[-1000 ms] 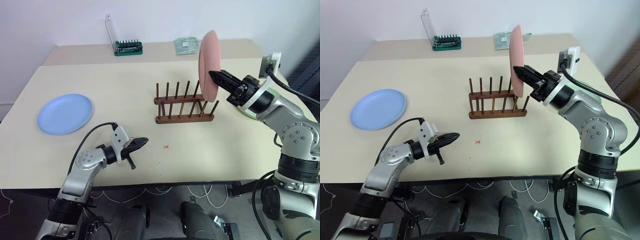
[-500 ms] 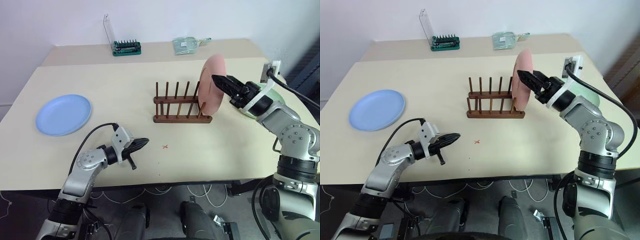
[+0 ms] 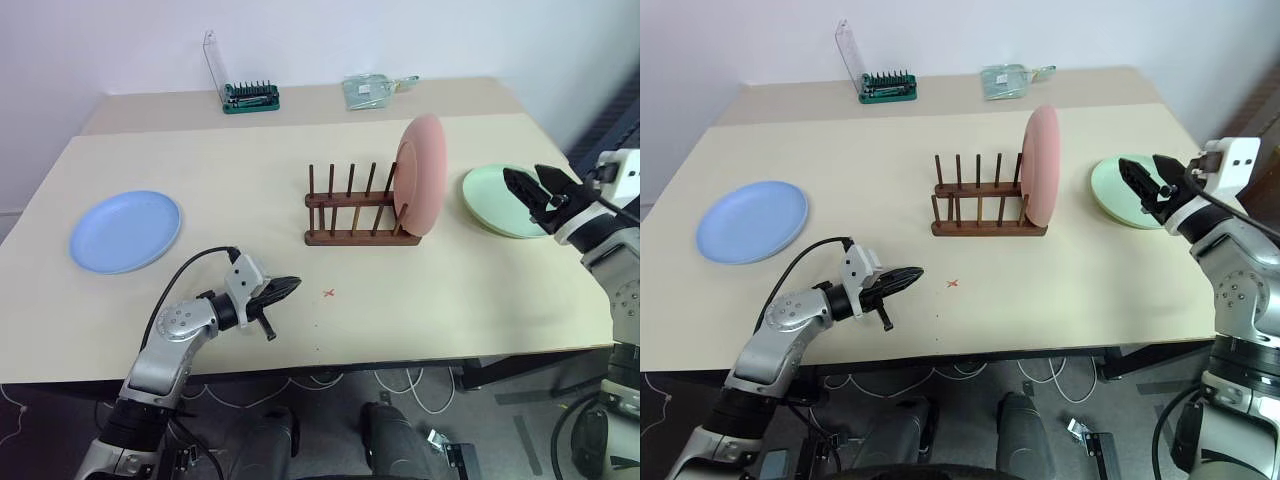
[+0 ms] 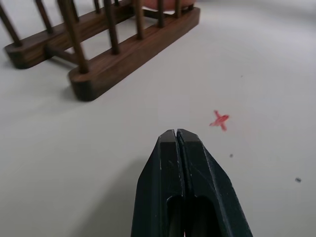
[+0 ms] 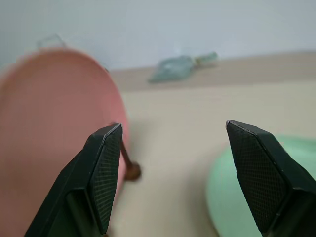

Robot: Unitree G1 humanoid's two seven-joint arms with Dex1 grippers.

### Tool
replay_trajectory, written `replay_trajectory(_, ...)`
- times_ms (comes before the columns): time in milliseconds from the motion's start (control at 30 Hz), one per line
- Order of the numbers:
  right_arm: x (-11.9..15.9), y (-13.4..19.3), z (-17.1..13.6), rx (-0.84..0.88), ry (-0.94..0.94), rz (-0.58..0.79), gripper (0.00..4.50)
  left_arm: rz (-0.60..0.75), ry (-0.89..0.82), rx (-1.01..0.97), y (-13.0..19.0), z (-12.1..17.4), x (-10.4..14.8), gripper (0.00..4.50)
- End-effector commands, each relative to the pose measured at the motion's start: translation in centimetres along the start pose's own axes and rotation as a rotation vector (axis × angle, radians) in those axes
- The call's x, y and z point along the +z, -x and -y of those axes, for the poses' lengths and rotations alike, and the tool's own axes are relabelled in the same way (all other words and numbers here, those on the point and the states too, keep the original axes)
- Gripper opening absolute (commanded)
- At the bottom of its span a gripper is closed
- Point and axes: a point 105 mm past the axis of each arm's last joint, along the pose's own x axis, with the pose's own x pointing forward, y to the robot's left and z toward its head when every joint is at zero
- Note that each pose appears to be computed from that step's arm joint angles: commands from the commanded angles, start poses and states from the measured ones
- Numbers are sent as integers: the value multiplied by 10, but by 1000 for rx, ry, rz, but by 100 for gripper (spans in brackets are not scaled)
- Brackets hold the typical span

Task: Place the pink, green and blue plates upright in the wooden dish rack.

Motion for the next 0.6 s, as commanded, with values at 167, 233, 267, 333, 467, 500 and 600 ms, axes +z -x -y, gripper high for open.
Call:
replay_trajectory(167, -65, -18, 15, 26, 667, -333, 336, 26, -26, -13, -3, 3, 10, 0)
replay_trajectory(233, -76, -21, 21, 28, 724, -379, 336, 27, -25, -10, -3, 3, 10, 0)
replay_trajectory(267, -80, -23, 24, 19, 743, -397, 336, 27, -25, -8, -3, 3, 10, 0)
replay_trajectory(333, -88, -25, 31, -2, 771, -422, 336, 24, -26, -5, -2, 3, 9, 0)
replay_trajectory(467, -91, -28, 36, -13, 793, -419, 207, 22, -27, 1, -2, 3, 9, 0)
replay_trajectory(500, -91, -29, 35, -11, 792, -412, 160, 22, -28, 1, -2, 3, 9, 0)
replay_trajectory(600, -91, -28, 34, -6, 821, -403, 8, 21, -28, 1, -2, 3, 9, 0)
